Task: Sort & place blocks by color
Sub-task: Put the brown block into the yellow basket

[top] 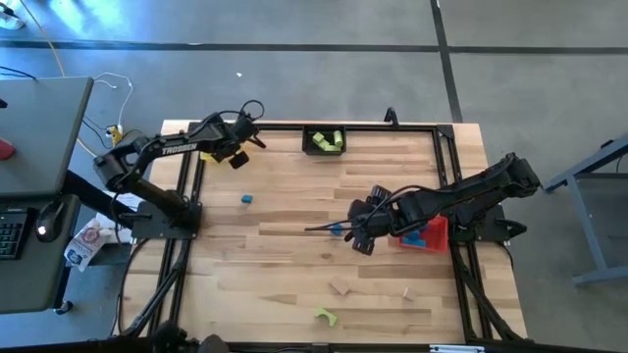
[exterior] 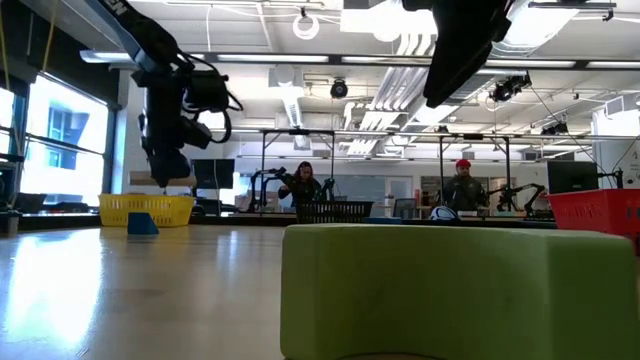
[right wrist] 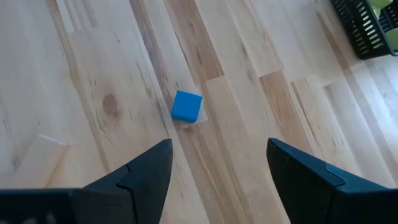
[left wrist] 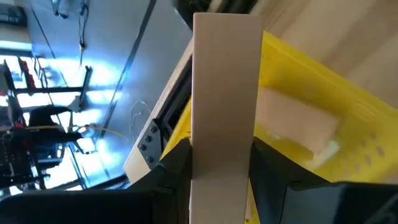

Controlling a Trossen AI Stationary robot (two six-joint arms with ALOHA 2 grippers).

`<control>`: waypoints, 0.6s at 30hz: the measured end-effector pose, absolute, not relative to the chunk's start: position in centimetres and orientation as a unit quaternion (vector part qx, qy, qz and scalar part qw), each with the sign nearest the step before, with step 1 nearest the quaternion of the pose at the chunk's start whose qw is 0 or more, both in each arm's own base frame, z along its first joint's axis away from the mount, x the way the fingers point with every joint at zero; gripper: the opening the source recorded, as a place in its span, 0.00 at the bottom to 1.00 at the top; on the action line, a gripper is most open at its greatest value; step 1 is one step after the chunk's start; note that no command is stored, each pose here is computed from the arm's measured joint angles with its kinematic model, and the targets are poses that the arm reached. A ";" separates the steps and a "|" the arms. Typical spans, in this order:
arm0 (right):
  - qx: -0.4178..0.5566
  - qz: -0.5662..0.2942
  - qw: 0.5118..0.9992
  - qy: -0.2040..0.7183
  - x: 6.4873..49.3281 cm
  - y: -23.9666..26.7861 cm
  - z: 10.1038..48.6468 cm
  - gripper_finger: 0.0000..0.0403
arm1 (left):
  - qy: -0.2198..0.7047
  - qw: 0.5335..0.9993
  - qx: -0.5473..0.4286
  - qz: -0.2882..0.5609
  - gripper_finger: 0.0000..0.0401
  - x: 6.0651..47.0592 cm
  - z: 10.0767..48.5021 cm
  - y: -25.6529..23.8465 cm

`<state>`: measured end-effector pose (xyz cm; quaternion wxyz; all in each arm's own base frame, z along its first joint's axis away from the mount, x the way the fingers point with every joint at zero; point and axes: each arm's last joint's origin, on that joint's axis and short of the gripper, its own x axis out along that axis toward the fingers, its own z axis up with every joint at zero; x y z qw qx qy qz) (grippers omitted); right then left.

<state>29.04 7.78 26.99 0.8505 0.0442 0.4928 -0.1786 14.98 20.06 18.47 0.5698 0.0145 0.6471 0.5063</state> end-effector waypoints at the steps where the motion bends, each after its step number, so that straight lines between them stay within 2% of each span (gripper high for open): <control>1: 0.046 -0.178 0.851 0.493 29.0 7.9 27.0 0.61 | 0.648 0.568 0.013 0.507 0.25 15.0 18.5 20.3; 7: 0.054 -0.164 0.848 0.501 28.5 9.2 26.9 0.61 | 0.665 0.561 -0.004 0.493 0.32 15.0 17.8 20.9; 18: 0.071 -0.176 0.831 0.523 26.8 11.3 26.6 0.61 | 0.660 0.555 -0.022 0.506 0.34 15.0 17.4 20.9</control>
